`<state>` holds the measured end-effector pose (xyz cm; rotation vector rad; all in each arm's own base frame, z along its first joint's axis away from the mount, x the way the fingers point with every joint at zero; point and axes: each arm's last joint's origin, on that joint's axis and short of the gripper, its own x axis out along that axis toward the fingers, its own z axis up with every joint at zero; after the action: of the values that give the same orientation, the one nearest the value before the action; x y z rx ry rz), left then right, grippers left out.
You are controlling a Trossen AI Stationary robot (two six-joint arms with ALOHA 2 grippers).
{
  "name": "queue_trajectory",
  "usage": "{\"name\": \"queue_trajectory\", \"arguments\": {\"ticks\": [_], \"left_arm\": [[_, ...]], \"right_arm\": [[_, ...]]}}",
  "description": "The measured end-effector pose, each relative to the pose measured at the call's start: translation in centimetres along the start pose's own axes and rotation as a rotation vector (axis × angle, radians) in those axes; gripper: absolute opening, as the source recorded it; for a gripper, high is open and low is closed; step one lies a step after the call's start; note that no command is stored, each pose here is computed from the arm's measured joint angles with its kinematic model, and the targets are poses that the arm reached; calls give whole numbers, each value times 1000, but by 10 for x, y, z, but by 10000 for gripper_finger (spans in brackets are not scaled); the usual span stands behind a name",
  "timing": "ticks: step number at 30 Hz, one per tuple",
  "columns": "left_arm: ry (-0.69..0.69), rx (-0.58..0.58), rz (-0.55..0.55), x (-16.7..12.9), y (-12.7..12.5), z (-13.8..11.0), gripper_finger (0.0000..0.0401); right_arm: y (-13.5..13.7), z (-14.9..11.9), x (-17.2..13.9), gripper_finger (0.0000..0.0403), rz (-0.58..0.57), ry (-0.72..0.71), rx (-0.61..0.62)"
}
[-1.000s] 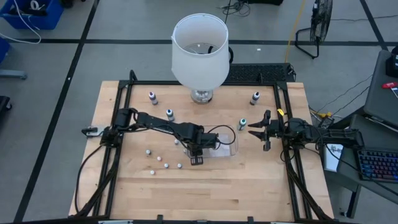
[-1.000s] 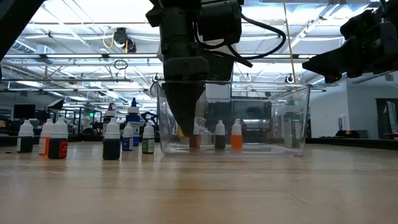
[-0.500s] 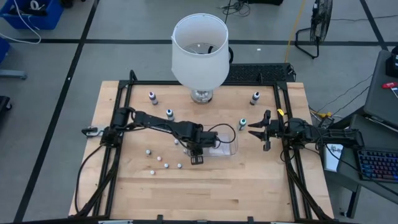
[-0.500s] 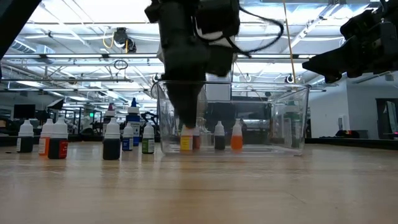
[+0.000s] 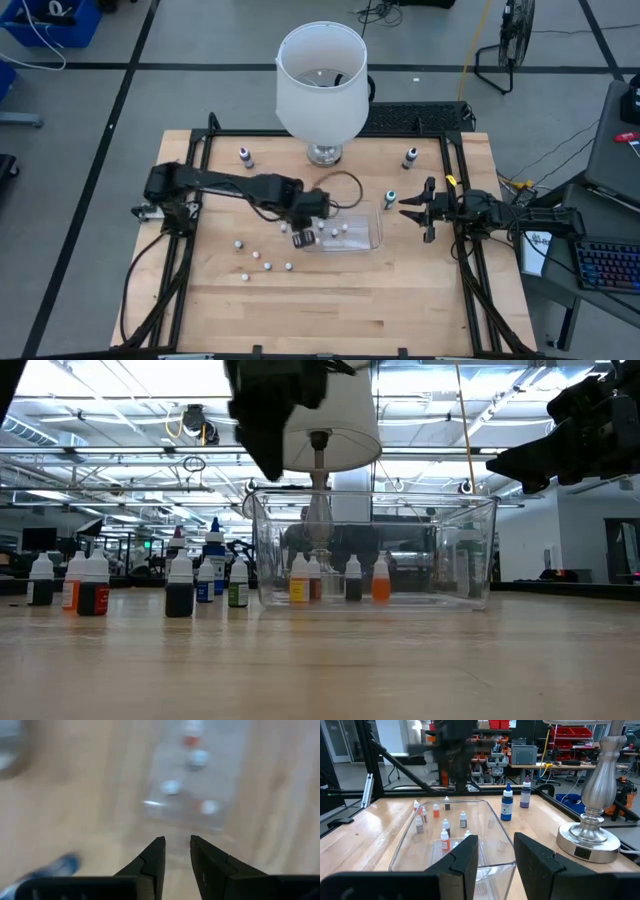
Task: Pick & Place food coloring
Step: Put the small green food coloring bottle into the transparent bin
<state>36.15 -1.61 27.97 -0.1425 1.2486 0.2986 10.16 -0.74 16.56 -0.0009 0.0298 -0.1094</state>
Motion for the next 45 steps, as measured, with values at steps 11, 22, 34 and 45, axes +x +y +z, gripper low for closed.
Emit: {"name": "queue_trajectory", "arguments": {"ticks": [11, 22, 34, 45], "left_arm": [[109, -220, 97, 23, 18, -48, 93], [144, -263, 13, 62, 16, -70, 113], [152, -277, 34, 62, 18, -71, 264], [159, -276, 19, 89, 16, -82, 261]], "right_arm": [[0, 0, 0, 114, 0, 0, 0], [0, 0, 0, 114, 0, 0, 0], [0, 0, 0, 114, 0, 0, 0], [0, 0, 0, 114, 0, 0, 0]]}}
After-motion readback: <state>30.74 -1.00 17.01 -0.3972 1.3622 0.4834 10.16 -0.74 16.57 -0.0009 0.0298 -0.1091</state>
